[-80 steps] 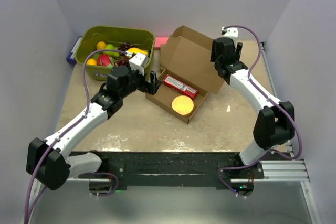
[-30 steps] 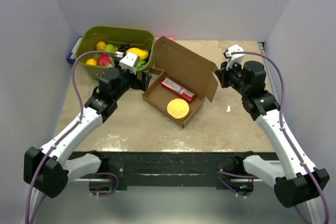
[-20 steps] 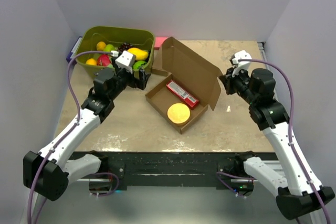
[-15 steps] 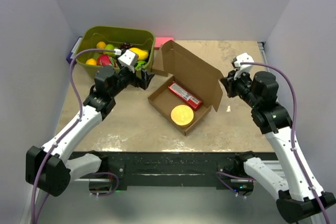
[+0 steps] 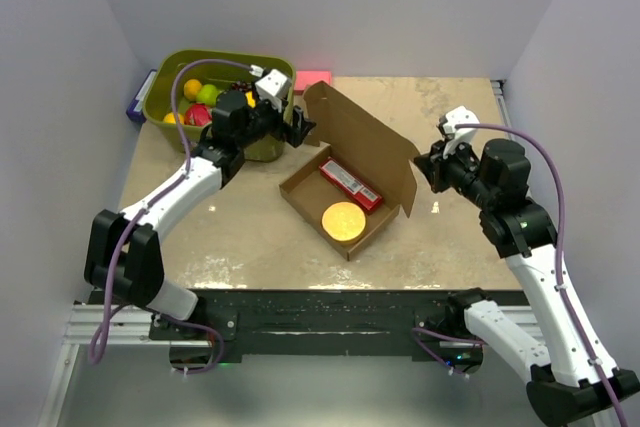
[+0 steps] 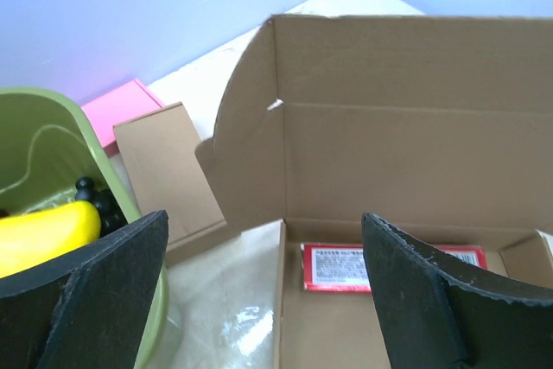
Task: Fold the paper box
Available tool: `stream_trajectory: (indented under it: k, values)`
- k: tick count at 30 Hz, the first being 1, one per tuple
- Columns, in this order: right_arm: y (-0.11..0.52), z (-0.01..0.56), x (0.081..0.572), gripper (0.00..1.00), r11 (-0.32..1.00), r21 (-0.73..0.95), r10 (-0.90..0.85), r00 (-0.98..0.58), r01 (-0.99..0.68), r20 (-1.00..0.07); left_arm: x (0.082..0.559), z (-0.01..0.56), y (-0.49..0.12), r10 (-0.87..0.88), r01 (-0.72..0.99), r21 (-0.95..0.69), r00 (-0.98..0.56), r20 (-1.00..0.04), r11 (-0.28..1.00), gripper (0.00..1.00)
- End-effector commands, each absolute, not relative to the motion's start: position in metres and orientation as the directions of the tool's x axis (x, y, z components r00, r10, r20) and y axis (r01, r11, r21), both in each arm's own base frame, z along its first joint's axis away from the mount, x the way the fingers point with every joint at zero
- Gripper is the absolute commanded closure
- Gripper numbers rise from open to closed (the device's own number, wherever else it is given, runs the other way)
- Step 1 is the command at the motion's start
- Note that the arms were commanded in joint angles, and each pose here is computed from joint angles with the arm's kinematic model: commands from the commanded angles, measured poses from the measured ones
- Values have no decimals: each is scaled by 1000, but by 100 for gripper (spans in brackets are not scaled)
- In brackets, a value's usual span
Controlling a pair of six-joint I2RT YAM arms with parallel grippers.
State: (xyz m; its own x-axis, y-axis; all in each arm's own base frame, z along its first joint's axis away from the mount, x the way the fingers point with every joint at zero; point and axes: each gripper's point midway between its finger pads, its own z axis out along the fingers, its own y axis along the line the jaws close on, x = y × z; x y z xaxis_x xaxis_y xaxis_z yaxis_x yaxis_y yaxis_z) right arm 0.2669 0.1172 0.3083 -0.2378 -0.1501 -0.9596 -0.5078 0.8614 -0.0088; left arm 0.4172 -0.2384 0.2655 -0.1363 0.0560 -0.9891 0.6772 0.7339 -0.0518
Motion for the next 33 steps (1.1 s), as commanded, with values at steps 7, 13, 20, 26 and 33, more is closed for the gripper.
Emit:
stream_trajectory:
  k: [7,13,20,26,33]
  values:
    - [126,323,260,100,828,-18,-144,-181,-561,-973,460,298,-241,81,649,76,21,-996,757,3]
    - [128,321,260,100,820,-14,-147,-186,-573,-971,469,298,-241,52,712,57,29,-998,700,4]
    - [130,318,259,100,812,-12,-151,-191,-584,-970,466,292,-248,-2,796,-9,-10,-1000,606,11]
    - [131,316,259,100,810,-10,-151,-193,-587,-969,464,293,-252,-13,813,-26,-22,-1000,582,22]
    - [132,316,259,100,807,-8,-152,-196,-590,-969,457,299,-257,-53,835,-47,-21,-998,548,43]
